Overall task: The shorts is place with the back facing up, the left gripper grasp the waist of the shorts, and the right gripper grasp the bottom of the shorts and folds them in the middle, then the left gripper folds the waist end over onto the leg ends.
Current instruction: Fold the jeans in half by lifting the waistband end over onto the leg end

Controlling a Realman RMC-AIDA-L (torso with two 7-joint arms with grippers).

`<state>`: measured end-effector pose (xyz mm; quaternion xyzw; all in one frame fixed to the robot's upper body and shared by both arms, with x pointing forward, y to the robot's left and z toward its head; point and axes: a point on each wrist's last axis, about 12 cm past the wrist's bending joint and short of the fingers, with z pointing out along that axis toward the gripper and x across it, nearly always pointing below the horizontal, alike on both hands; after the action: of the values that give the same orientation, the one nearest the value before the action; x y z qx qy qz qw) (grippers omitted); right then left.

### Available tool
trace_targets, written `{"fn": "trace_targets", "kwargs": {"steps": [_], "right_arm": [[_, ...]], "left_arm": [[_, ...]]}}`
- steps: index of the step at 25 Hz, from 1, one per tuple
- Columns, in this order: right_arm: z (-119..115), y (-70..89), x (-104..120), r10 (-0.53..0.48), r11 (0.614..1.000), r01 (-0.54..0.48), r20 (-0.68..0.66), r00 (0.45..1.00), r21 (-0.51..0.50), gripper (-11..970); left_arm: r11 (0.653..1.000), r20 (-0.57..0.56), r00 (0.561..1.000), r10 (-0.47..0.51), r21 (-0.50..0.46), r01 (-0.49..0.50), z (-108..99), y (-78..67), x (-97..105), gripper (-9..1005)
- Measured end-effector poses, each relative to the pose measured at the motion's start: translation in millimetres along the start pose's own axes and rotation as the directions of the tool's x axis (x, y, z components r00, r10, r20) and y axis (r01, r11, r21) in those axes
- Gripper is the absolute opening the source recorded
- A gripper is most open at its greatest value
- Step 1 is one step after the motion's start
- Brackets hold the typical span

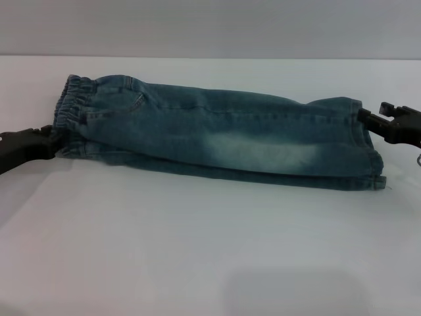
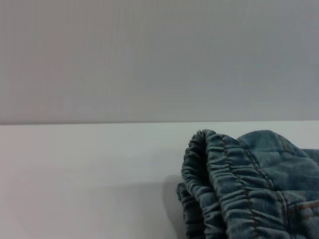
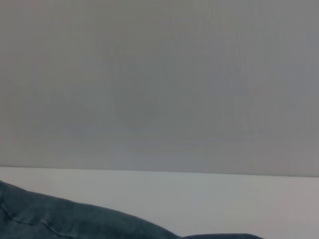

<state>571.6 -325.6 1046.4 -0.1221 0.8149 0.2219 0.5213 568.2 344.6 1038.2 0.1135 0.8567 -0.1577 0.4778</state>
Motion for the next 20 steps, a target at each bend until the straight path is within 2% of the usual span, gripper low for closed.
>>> {"fn": "trace_targets", "kwargs": {"steps": [11,20], "right_arm": [[-0.3,0.0,0.6,0.002,1.0,-0.002,0.0,1.0,0.0,574],[-0.3,-0.1,0.6,0.002,1.0,-0.002,0.0,1.0,0.002,574]], "left_arm": [[1.0,0.002,1.0,0.009,0.008,-0.009,0.1,-1.0,0.2,153],[1.0,0.005,1.0,0.009,0.02,-0.009,0.2,-2.4,-0.5,49]]}}
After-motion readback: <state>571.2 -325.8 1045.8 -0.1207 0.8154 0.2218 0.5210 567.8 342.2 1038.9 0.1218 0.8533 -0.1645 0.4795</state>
